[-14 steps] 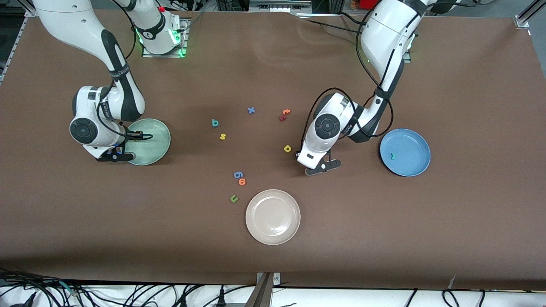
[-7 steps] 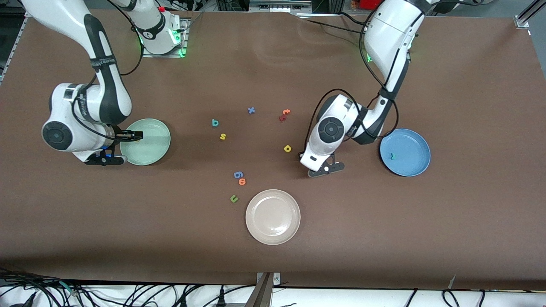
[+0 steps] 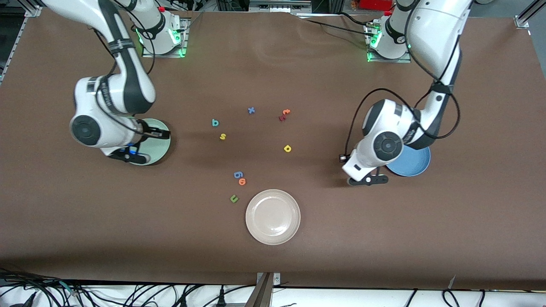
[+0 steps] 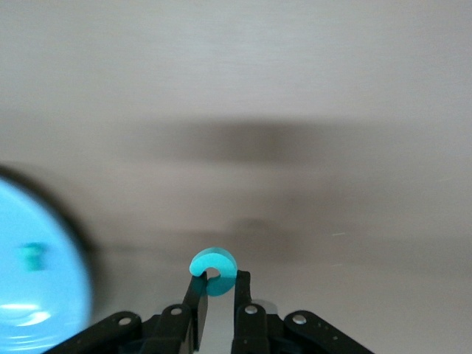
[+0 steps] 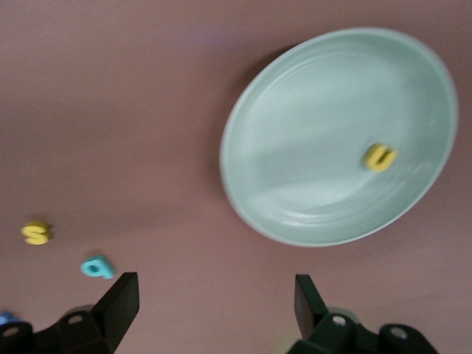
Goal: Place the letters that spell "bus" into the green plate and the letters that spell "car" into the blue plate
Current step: 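Put teal c on the blue plate while the right gripper reaches yellow s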
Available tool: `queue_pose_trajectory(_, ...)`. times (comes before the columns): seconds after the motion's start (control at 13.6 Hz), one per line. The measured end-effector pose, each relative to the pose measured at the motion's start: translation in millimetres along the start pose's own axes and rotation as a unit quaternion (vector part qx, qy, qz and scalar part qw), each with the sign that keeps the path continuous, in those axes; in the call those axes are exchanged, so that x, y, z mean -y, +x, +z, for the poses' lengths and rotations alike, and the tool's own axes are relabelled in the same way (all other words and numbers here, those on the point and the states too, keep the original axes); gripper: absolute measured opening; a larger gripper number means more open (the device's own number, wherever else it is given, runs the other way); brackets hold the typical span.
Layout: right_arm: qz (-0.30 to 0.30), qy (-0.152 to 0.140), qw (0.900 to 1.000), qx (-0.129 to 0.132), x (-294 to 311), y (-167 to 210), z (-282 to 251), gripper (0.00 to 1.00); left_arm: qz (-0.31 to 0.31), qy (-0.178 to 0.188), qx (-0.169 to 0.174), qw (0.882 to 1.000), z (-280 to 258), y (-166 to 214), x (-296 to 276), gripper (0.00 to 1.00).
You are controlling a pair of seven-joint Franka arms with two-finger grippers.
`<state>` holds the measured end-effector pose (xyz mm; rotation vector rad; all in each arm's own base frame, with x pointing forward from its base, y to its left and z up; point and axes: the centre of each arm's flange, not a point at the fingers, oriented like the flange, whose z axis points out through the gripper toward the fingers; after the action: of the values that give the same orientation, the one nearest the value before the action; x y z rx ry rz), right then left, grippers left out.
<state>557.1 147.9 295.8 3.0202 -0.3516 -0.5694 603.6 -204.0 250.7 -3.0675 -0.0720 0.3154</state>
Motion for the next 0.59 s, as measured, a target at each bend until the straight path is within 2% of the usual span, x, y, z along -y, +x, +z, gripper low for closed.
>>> queue_pose_trajectory(0.22,0.050,0.001,0.998,-0.027,69.3,-31.0,7.5,0.93,0.028,0.011,-0.007,1.000,-10.7,-21.6,41.2,0.19)
queue_pose_trajectory(0.59,0.122,0.015,0.989,-0.078,151.8,-55.9,57.2,0.93,0.074,-0.005,-0.068,0.995,24.2,-57.8,95.3,0.19)
